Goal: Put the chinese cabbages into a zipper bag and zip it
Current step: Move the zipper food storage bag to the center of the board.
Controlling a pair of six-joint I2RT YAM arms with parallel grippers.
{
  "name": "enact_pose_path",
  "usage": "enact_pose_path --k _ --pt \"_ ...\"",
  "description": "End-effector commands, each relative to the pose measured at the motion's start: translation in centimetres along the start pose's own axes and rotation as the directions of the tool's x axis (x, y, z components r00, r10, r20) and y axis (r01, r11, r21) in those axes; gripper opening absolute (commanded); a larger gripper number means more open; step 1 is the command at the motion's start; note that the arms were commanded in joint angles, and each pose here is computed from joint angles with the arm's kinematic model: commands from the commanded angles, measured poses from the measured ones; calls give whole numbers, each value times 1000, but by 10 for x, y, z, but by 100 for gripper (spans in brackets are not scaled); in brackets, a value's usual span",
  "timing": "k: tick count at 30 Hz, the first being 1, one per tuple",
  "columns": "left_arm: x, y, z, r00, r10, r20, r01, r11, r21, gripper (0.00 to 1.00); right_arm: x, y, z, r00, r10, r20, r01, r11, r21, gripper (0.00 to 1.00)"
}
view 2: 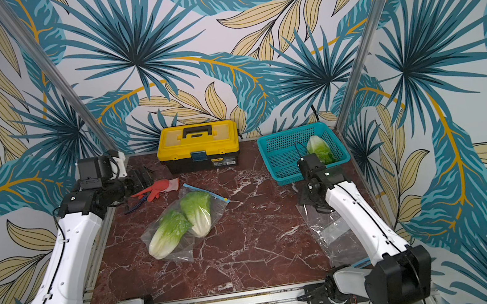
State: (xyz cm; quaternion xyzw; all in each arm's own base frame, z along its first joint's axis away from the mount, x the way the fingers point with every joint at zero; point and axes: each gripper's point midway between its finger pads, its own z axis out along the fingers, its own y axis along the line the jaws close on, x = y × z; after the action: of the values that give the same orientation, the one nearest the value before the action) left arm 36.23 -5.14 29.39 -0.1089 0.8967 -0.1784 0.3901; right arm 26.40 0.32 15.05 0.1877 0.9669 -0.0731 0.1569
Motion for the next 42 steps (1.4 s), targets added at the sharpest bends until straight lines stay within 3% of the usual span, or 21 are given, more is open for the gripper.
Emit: enact_pose_path --k 1,5,10,12,15,17,19,23,27,29,32,34,36,38,39,42 --pt "10 -32 4 998 68 13 -69 996 49 88 -17 15 19 993 115 29 -115 993 -5 79" --pt "30 -58 11 992 127 -20 -125 987 104 88 -39 31 44 980 183 76 -185 983 12 80" --pt "43 -67 19 989 143 -37 -138 983 118 88 -33 30 86 971 235 49 -239 965 110 77" --pt "43 -69 19 989 144 -38 -139 983 124 88 -27 24 95 972 232 43 -236 960 149 63" --pt "40 -72 15 987 158 -21 -154 979 133 87 -16 14 89 975 217 54 -223 961 166 28" --pt "37 -74 13 986 168 -11 -165 977 135 85 -12 10 71 979 182 92 -194 968 158 10" --pt "33 -76 11 985 172 0 -170 975 140 84 -13 10 42 980 123 156 -148 975 162 0" --pt "28 -88 10 984 178 3 -176 969 171 82 -23 28 -34 950 -105 295 43 977 210 0" --pt "20 -98 3 980 194 31 -197 963 185 82 -27 83 -99 837 -383 391 296 917 267 0" --pt "8 -90 -6 978 191 84 -201 971 127 81 -8 140 -110 717 -583 381 506 812 291 0" --pt "-11 -60 -18 972 157 176 -154 988 -30 80 31 210 -92 536 -793 291 727 608 318 0" --pt "-16 -38 -25 974 105 203 -91 993 -77 79 55 242 -70 468 -846 254 810 526 260 0" --pt "-16 -21 -29 976 45 213 -27 996 -87 79 75 268 -56 437 -863 251 866 480 143 8" --pt "-13 -18 -32 976 47 214 -28 996 -89 79 88 284 -55 429 -869 248 890 453 50 38" --pt "-11 -20 -31 978 53 204 -38 997 -74 79 93 289 -58 434 -867 244 893 450 10 47" --pt "-1 -39 -21 987 71 147 -72 997 6 80 103 290 -79 530 -810 252 848 498 -181 63"
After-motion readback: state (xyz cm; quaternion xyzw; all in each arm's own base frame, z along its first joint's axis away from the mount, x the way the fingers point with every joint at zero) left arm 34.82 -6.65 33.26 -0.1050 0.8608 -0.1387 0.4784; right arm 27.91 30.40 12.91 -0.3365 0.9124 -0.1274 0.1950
